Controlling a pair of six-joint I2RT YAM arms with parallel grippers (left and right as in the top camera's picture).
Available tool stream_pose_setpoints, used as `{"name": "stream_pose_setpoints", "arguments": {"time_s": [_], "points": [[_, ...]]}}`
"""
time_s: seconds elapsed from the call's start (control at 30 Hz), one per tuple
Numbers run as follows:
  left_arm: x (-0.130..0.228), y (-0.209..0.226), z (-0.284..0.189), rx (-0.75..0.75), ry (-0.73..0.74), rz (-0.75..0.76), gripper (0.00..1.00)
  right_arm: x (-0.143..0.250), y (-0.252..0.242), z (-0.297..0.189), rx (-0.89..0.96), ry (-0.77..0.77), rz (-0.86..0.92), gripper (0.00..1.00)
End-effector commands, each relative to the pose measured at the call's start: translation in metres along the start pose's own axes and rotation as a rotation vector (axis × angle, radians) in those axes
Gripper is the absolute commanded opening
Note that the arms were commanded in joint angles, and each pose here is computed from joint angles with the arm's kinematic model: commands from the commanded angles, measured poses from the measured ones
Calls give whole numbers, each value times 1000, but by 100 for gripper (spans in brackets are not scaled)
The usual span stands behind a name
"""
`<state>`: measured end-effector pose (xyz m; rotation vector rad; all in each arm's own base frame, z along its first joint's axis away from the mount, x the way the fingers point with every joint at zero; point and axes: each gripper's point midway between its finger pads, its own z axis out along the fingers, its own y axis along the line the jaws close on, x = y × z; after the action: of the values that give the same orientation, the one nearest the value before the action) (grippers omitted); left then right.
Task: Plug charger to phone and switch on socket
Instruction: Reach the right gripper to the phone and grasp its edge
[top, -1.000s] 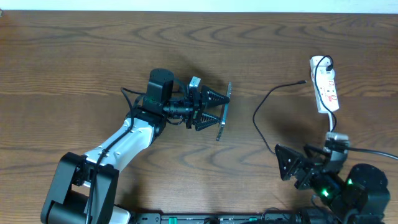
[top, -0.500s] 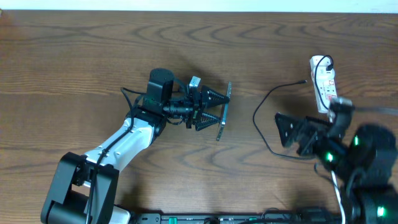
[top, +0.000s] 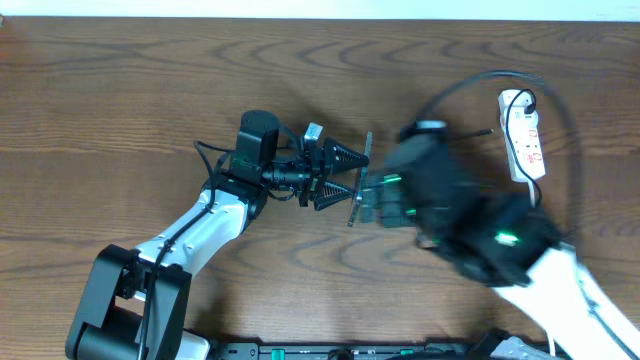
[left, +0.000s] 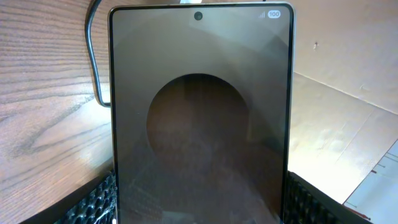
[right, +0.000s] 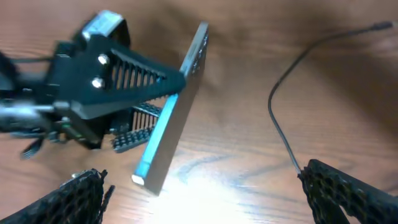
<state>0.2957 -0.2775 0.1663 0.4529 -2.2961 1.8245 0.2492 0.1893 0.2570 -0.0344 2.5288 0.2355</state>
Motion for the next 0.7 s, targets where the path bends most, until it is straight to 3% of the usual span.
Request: {"name": "stream_pose_setpoints", "arguments": {"time_s": [0.0,0.67], "points": [[6,-11,-3,21,16,36,58,0,9,10,118,-91,55,99],[6,-11,-3,21,17,36,58,33,36,43,255,-135,58,96]]}}
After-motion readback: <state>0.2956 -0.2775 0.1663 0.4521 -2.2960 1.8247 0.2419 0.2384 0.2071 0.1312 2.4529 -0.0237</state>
